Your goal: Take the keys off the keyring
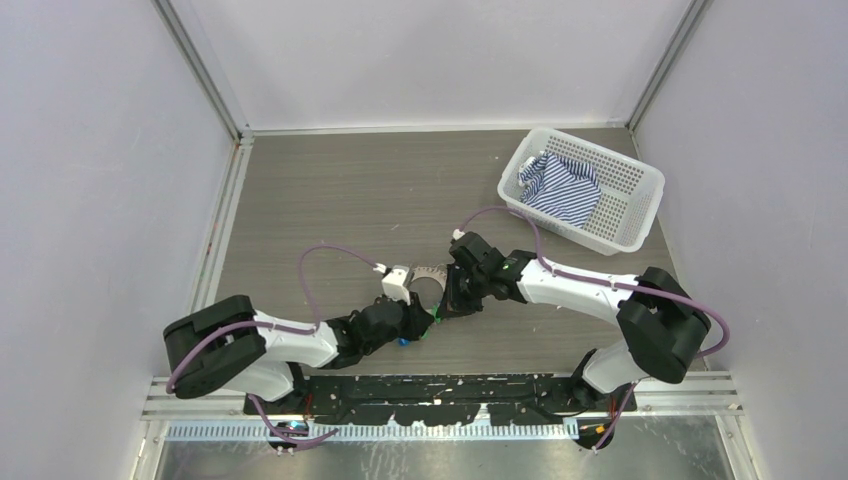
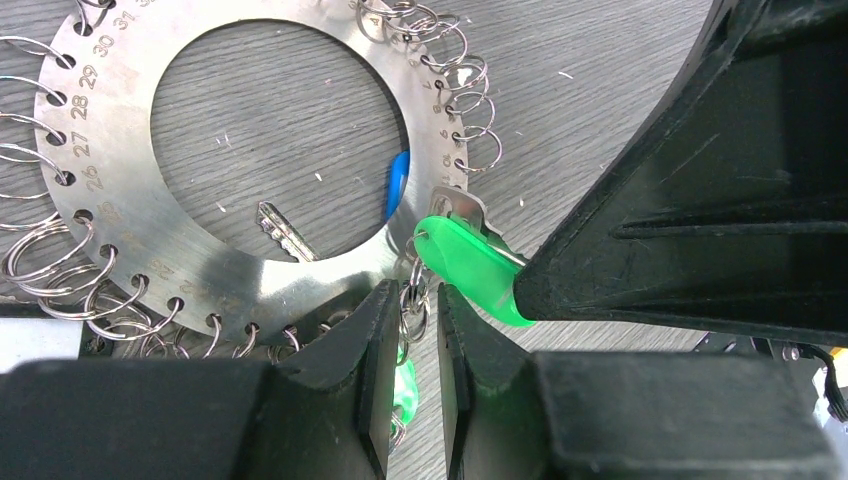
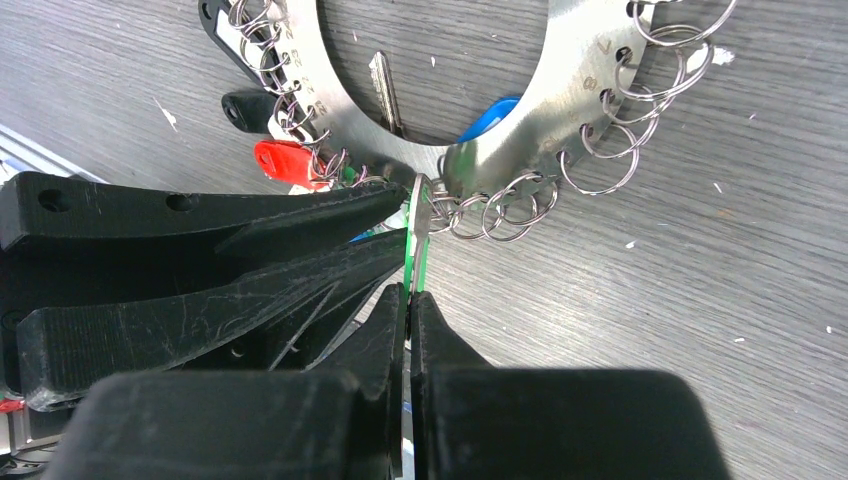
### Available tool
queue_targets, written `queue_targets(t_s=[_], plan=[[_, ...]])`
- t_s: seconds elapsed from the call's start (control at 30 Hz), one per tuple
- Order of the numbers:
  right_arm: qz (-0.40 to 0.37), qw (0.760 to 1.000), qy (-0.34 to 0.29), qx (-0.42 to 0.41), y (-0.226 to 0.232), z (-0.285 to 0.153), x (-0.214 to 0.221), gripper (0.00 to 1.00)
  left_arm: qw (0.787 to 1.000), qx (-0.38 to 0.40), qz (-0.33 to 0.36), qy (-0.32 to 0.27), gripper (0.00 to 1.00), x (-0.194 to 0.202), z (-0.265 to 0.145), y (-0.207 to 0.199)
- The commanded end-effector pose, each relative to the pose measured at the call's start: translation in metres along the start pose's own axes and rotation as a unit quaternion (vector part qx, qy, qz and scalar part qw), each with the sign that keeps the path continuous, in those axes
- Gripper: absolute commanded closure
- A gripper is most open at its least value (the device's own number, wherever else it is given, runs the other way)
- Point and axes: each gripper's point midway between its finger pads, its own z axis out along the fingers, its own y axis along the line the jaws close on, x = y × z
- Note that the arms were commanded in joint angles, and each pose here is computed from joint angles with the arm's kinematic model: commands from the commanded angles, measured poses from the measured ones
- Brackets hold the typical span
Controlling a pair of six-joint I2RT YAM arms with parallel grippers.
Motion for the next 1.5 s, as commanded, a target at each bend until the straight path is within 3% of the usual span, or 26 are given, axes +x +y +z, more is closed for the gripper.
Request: queue_targets(t_s=[0.0, 0.6, 0.8, 1.47], plan=[[0.004, 0.999, -0.025, -0.022, 0.012, -0.009, -0.011, 0.99, 0.999, 0.014, -0.003, -0.036, 0.78, -0.020, 0.005, -0.014], [0.006, 0.999, -0.032, -0.021, 0.008, -0.010, -0.011, 0.99, 1.000, 0.023, -0.010, -0.012, 0.83, -0.005, 0.011, -0.016], [0.005, 0.999, -0.033, -0.025, 0.008, -0.011, -0.011, 0.99, 1.000, 0.017, -0.005, -0.003, 0.99, -0.003, 0.007, -0.012], [0.004, 0.999, -0.042, -0.019, -0.005, -0.015, -0.004, 0.99, 0.996, 0.040, 0.071, -0.044, 1.00, -0.025, -0.002, -0.018]])
